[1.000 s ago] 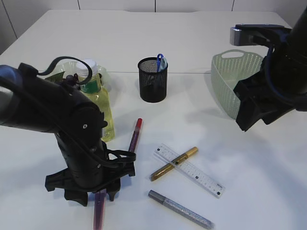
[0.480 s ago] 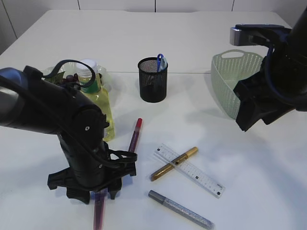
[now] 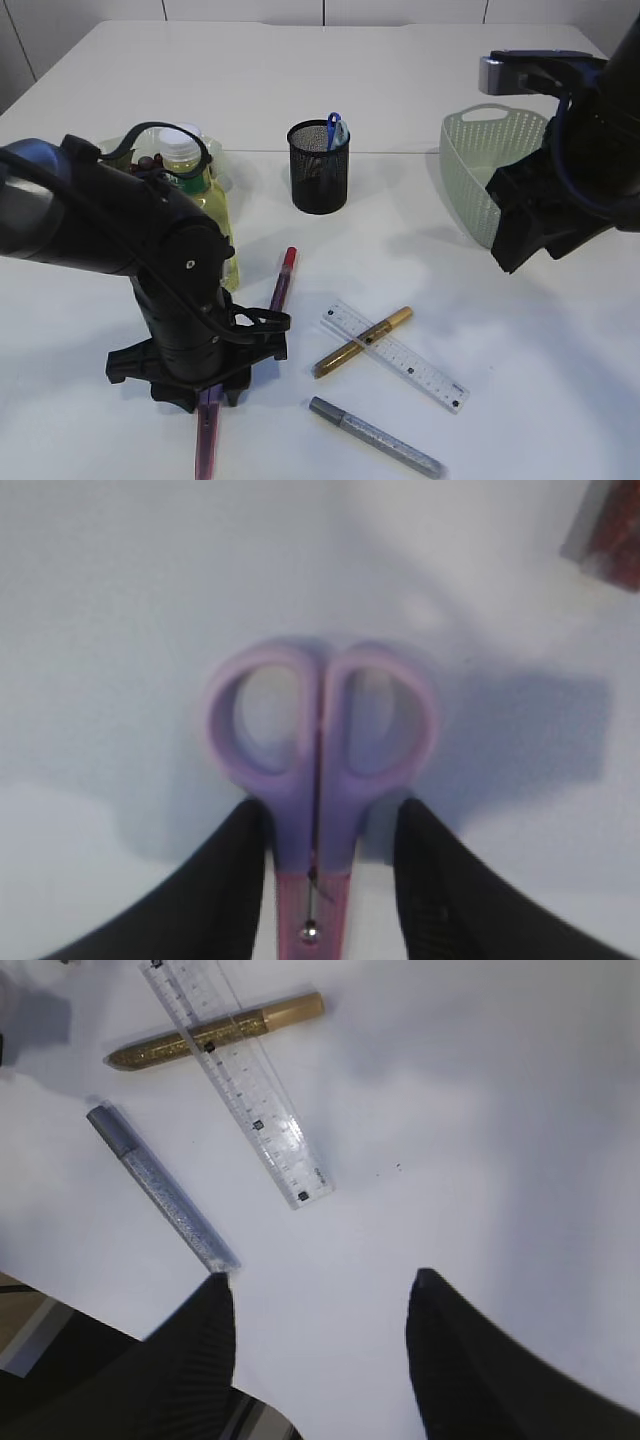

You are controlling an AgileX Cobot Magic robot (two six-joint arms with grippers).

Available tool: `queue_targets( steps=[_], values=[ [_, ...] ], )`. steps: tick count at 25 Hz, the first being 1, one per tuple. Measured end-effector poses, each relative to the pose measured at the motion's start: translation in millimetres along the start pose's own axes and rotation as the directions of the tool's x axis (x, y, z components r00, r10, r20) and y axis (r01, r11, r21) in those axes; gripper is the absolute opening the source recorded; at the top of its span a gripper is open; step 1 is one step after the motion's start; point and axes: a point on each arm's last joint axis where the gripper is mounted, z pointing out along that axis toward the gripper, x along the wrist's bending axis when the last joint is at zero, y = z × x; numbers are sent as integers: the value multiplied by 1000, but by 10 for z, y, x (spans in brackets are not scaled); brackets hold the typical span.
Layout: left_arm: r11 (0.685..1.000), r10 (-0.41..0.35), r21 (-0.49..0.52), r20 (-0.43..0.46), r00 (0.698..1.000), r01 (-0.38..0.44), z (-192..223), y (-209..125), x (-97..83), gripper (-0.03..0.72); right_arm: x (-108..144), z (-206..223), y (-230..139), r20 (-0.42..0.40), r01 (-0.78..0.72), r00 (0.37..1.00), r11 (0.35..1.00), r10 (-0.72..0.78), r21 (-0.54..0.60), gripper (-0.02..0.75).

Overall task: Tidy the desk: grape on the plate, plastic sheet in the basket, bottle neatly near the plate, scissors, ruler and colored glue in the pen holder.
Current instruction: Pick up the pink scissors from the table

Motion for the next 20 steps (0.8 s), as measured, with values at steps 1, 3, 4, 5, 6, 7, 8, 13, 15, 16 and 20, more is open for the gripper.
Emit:
queue_targets(
  steps=[1, 3, 4, 5, 6, 7, 8, 13, 15, 16, 20],
  values=[
    [1000, 0, 0, 0, 1000, 0, -4, 3, -4, 313, 0, 0, 0, 0, 0, 1000, 1000, 0, 0, 436],
    [1000, 0, 0, 0, 1000, 0, -4, 3, -4, 256, 0, 0, 0, 0, 0, 1000, 1000, 0, 0, 435],
    [1000, 0, 1, -1, 1000, 0, -4, 2, -2, 230, 0, 0, 0, 0, 0, 1000, 1000, 0, 0, 435],
    [1000, -2, 5, -6, 1000, 2, -4, -2, 2, 202, 0, 0, 0, 0, 0, 1000, 1000, 0, 0, 435],
    [1000, -5, 11, -11, 1000, 5, -2, -6, 5, 185, 0, 0, 0, 0, 0, 1000, 1000, 0, 0, 435],
    [1000, -4, 11, -12, 1000, 4, -3, -6, 6, 176, 0, 0, 0, 0, 0, 1000, 1000, 0, 0, 435],
    [1000, -5, 13, -13, 1000, 5, -3, -8, 7, 168, 0, 0, 0, 0, 0, 1000, 1000, 0, 0, 435],
    [1000, 14, 15, -11, 1000, -14, -3, -10, 6, 153, 0, 0, 0, 0, 0, 1000, 1000, 0, 0, 435],
    [1000, 24, 15, -9, 1000, -23, -9, -10, 5, 152, 0, 0, 0, 0, 0, 1000, 1000, 0, 0, 435],
    [1000, 28, 14, -8, 1000, -28, -15, -9, 5, 152, 0, 0, 0, 0, 0, 1000, 1000, 0, 0, 436],
    [999, 54, 1, 13, 998, -54, -40, -7, 0, 150, 0, 0, 0, 0, 0, 1000, 1000, 0, 0, 436]
  ],
)
